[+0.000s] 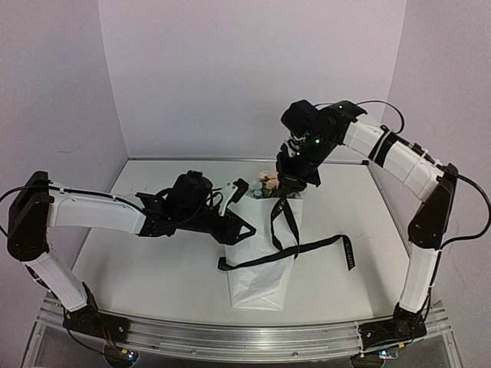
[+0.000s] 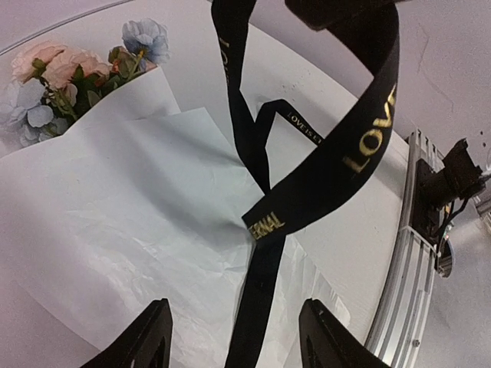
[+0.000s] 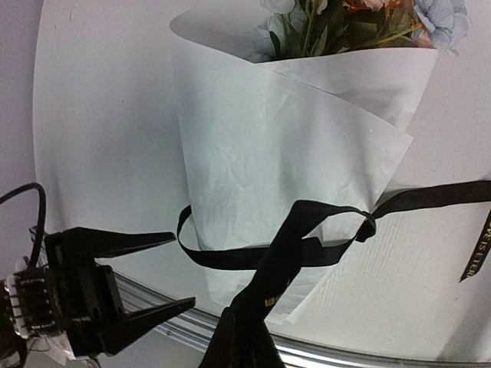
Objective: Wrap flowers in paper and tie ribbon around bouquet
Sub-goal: Place the right side of the ribbon on the folded bouquet.
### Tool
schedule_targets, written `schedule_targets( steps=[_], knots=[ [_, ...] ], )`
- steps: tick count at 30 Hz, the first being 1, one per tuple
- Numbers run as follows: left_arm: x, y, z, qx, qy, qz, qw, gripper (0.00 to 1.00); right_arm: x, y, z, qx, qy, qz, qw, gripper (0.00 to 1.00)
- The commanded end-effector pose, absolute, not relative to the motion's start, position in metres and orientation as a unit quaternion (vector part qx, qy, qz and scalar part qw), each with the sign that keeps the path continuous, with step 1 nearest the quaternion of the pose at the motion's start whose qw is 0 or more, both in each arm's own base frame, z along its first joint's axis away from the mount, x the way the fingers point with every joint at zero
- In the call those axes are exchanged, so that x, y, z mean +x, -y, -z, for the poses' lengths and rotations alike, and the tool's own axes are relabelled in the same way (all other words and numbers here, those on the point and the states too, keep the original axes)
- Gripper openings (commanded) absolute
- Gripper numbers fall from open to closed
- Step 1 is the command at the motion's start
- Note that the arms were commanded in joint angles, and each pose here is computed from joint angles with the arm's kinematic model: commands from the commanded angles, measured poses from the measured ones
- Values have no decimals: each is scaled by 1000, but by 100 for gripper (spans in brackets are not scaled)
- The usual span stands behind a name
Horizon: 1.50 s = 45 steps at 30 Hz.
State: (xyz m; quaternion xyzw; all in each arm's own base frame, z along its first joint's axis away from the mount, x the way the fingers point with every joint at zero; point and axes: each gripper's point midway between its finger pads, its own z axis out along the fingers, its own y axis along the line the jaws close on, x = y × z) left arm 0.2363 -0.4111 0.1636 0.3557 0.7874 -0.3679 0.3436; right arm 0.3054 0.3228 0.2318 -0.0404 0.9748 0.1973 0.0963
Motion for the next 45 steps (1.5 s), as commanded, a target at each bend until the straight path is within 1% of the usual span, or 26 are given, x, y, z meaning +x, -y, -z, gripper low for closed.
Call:
schedule_targets(
  steps=[1, 2, 5, 10, 14, 19, 23, 24, 26, 29, 32, 34, 37, 45],
  knots=[
    [248, 412, -198, 359, -756, 363, 409, 65, 319, -342, -233, 73, -965, -237, 82, 0],
    [251, 412, -198, 356, -758, 356, 415, 68, 320, -344, -233, 84, -964, -241, 78, 0],
    [262, 412, -200, 348, -759, 338, 434, 70, 322, -351, -232, 104, -958, -257, 71, 0],
    [272, 424, -197, 353, -754, 334, 443, 69, 322, -342, -229, 103, -961, -243, 84, 0],
    [273, 427, -188, 353, -760, 332, 433, 64, 324, -330, -223, 99, -965, -225, 94, 1],
    [260, 395, -181, 324, -778, 322, 432, 65, 325, -325, -192, 127, -969, -203, 60, 1],
    [248, 364, -172, 296, -796, 311, 427, 64, 337, -336, -166, 150, -969, -192, 42, 1],
    [245, 359, -169, 292, -800, 309, 423, 64, 341, -338, -161, 150, -970, -188, 43, 5],
    [236, 353, -159, 293, -808, 305, 410, 64, 348, -343, -154, 140, -972, -184, 45, 18],
    [231, 346, -145, 292, -820, 286, 401, 63, 355, -354, -156, 103, -974, -194, 51, 31],
    [221, 348, -136, 309, -824, 274, 388, 63, 351, -349, -163, 49, -978, -191, 62, 48],
    [217, 353, -130, 325, -824, 266, 380, 63, 342, -343, -169, 15, -979, -191, 67, 56],
    [210, 364, -123, 356, -821, 251, 367, 62, 327, -330, -175, -21, -980, -186, 69, 61],
    [191, 396, -101, 438, -810, 223, 320, 61, 291, -310, -181, -99, -974, -195, 62, 59]
  ],
)
